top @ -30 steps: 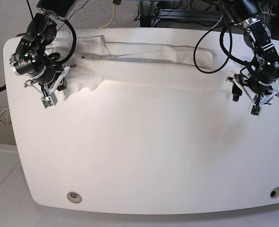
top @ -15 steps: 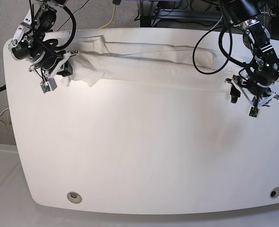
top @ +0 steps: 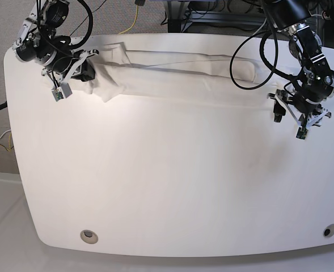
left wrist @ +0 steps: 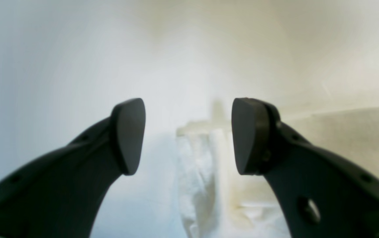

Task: Fold the T-shirt properly
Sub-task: 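Drag the pinched shirt end with the right gripper away from the table edge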

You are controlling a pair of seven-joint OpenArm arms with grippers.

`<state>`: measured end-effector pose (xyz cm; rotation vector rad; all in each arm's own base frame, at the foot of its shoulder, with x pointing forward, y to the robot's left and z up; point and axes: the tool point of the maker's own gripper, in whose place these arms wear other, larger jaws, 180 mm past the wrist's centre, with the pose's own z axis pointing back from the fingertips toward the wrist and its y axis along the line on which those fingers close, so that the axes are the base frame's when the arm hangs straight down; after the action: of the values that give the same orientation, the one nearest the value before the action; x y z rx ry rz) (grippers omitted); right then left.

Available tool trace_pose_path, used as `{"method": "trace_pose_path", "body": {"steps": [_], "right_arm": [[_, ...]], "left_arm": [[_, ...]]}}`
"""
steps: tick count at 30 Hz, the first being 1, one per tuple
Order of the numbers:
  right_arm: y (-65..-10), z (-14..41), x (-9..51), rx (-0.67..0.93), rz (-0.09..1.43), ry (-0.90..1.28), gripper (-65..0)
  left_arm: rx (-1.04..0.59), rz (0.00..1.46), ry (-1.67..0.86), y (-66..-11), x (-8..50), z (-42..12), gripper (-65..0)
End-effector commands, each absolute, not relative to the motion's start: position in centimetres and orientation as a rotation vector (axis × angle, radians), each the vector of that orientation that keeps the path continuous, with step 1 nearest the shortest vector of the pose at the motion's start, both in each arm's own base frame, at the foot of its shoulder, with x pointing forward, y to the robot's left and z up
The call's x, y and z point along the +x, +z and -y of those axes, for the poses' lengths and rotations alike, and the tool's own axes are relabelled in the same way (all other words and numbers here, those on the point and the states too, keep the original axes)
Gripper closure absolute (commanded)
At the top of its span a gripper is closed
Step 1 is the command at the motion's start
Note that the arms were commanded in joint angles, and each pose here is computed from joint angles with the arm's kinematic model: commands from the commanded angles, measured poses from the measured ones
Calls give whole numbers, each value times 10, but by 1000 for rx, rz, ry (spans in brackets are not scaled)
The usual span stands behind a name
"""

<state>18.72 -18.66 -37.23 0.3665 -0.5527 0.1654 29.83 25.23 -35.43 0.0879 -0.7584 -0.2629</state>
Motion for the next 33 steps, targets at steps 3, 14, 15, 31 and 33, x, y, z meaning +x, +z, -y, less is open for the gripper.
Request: {"method": "trace_pose_path", "body": {"steps": [3,14,15,31,33], "right_arm": [[-364,187,185,380,579,174,0],[-368,201,173,343,534,195,0],[-368,202,173,339,534,198,0],[-379,226,167,210,457,217,-19],[-379,228,166,199,451,218,-69]], "left_arm": [[93,803,-265,-343,307,-253,-393],[92,801,-265,-344,306,-253,-393],[92,800,-265,-344,306,-253,-393],[92,797,-264,-345,304,-254,-393],[92,797,-264,-345,304,-254,-393]]}}
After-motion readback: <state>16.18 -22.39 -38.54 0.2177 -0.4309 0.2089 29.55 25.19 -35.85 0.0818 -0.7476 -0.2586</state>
